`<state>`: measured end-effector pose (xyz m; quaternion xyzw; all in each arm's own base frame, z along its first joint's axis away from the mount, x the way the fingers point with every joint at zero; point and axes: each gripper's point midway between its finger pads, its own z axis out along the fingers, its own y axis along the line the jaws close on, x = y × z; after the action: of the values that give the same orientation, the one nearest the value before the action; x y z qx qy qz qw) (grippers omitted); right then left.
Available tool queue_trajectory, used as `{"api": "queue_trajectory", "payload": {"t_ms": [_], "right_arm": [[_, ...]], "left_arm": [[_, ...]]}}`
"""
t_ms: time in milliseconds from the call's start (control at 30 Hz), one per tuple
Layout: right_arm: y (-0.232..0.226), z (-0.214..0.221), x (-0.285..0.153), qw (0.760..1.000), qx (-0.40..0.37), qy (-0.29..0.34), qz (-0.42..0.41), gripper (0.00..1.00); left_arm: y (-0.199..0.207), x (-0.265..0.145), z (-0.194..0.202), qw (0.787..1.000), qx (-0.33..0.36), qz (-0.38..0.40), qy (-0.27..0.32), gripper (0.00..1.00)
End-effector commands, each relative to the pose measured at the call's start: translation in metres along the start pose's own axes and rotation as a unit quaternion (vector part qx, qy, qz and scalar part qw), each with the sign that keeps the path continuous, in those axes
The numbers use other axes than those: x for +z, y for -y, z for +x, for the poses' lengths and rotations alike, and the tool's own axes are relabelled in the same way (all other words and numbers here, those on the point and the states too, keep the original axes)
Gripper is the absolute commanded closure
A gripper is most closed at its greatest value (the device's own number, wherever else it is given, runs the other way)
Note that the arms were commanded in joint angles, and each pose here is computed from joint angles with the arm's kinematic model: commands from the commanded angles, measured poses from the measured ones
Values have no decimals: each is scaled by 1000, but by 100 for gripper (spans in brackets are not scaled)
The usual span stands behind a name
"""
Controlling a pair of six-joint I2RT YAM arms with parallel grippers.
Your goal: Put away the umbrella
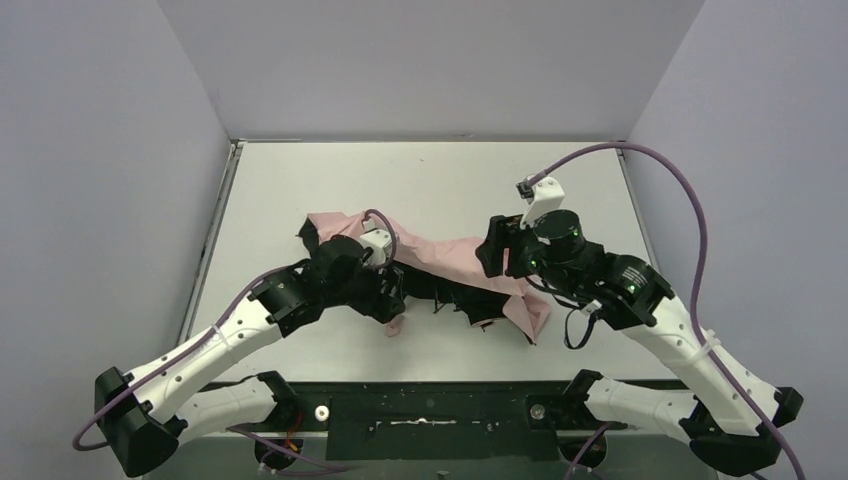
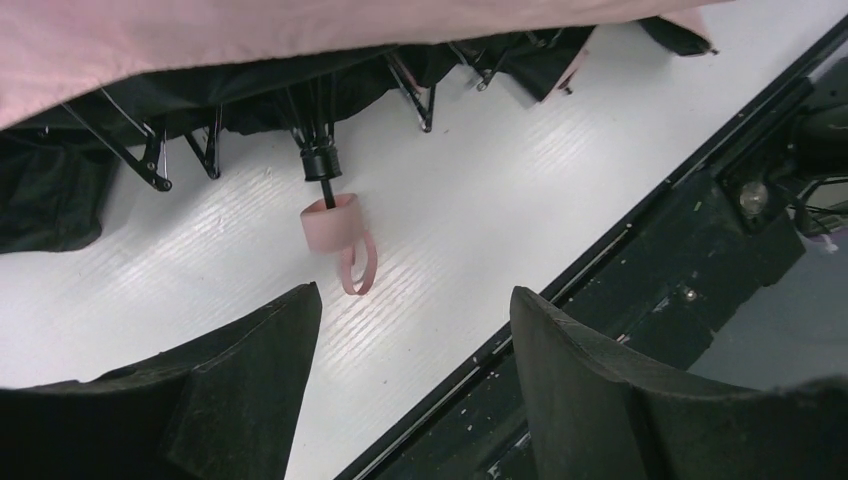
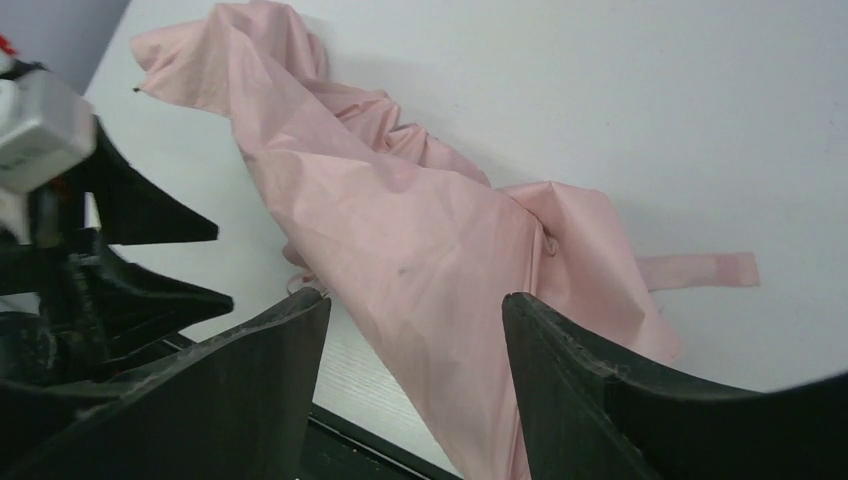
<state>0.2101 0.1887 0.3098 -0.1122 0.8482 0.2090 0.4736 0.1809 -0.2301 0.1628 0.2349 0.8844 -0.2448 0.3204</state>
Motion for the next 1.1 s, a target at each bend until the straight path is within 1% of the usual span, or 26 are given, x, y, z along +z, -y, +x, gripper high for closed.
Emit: {"api": "queue_trajectory", "payload": {"t_ms": [0,100,200,267,333,400,433,467,533,633,700,767,833,933,1000,1067], "right_arm": [[22,11,15,996,8,-37,80,36],[27,20,30,993,18,-56,98,39],[26,36,53,992,29,-83,92,41],[29,50,73,990,41,-101,93,43],[32,60,94,989,55,-104,89,46],[39,62,119,989,77,-82,91,47],[45,69,128,988,87,-85,96,48],[46,65,141,989,100,-66,89,49],[55,72,162,987,120,-57,91,51],[65,88,191,984,139,-66,88,51],[68,100,206,983,145,-80,83,52],[69,114,219,981,151,-96,79,52],[67,124,230,979,158,-108,67,51],[66,134,240,977,164,-119,60,51],[65,138,242,976,166,-124,59,51],[66,142,243,976,169,-127,58,51]], "left_arm": [[23,-27,-23,998,31,49,22,34],[28,-36,-24,997,36,61,17,35],[39,-52,-30,995,42,88,26,37],[47,-65,-41,992,47,104,49,37],[52,-80,-57,990,53,109,76,39],[52,-88,-71,988,61,103,97,45],[49,-90,-78,988,62,93,106,47],[43,-90,-85,989,61,79,112,50],[29,-90,-102,989,53,50,126,53],[-5,-86,-133,989,19,2,149,56],[-36,-81,-151,987,-12,-34,156,52],[-66,-73,-166,985,-27,-67,157,47],[-89,-59,-175,985,-23,-102,139,43],[-121,-36,-181,981,-12,-160,105,41],[-137,-23,-180,981,-20,-172,85,39],[-143,-11,-174,984,-31,-164,67,38]]}}
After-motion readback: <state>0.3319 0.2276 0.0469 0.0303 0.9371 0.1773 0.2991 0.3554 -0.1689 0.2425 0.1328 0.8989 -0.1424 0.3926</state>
